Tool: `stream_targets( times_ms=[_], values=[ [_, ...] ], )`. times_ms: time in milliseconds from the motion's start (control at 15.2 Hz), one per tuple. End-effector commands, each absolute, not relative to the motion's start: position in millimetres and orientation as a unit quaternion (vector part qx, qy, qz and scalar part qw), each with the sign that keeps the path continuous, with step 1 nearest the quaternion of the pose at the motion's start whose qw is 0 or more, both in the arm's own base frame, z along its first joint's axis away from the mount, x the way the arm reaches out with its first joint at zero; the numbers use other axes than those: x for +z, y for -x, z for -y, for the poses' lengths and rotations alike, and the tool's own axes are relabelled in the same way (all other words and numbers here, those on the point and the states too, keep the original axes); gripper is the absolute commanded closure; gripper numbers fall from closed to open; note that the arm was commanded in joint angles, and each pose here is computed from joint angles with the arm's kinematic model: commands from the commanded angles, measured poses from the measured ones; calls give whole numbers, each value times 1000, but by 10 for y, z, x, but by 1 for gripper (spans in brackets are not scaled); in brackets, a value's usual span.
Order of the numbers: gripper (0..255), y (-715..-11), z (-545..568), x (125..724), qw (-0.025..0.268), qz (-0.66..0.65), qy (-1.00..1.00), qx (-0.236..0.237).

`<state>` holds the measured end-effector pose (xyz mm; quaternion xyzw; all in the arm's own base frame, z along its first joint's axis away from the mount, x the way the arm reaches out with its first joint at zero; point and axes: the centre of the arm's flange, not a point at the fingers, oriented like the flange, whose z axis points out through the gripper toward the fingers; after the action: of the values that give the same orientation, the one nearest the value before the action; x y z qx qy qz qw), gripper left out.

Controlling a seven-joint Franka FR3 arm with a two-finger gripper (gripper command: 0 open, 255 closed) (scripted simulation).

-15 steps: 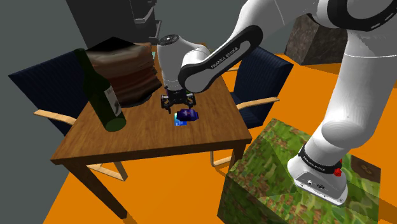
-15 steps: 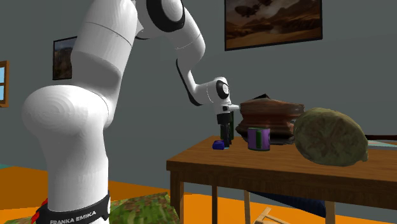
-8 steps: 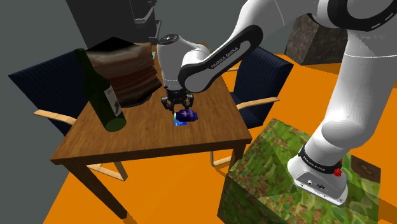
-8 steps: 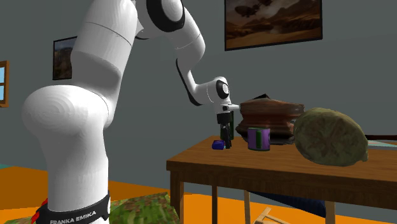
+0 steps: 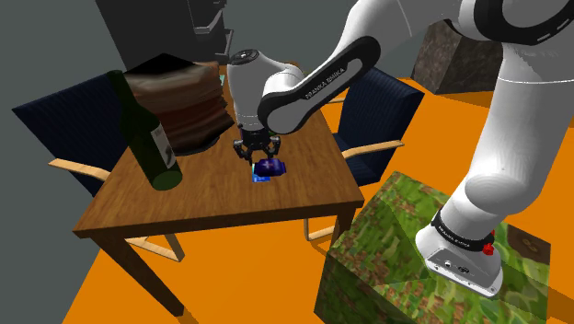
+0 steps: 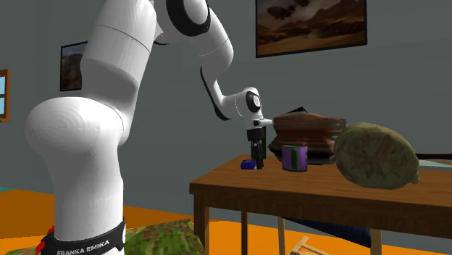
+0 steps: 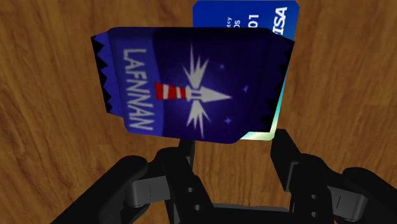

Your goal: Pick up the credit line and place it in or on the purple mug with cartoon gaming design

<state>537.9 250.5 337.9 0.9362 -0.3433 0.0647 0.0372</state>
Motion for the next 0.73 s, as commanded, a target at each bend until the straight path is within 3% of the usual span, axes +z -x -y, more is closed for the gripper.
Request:
stream_targets(
  times_ms=[0, 660],
  values=[
    [255, -5379, -2500, 3412, 38, 344, -936, 63],
    [255, -5379, -2500, 3941, 38, 344, -936, 63]
  ],
)
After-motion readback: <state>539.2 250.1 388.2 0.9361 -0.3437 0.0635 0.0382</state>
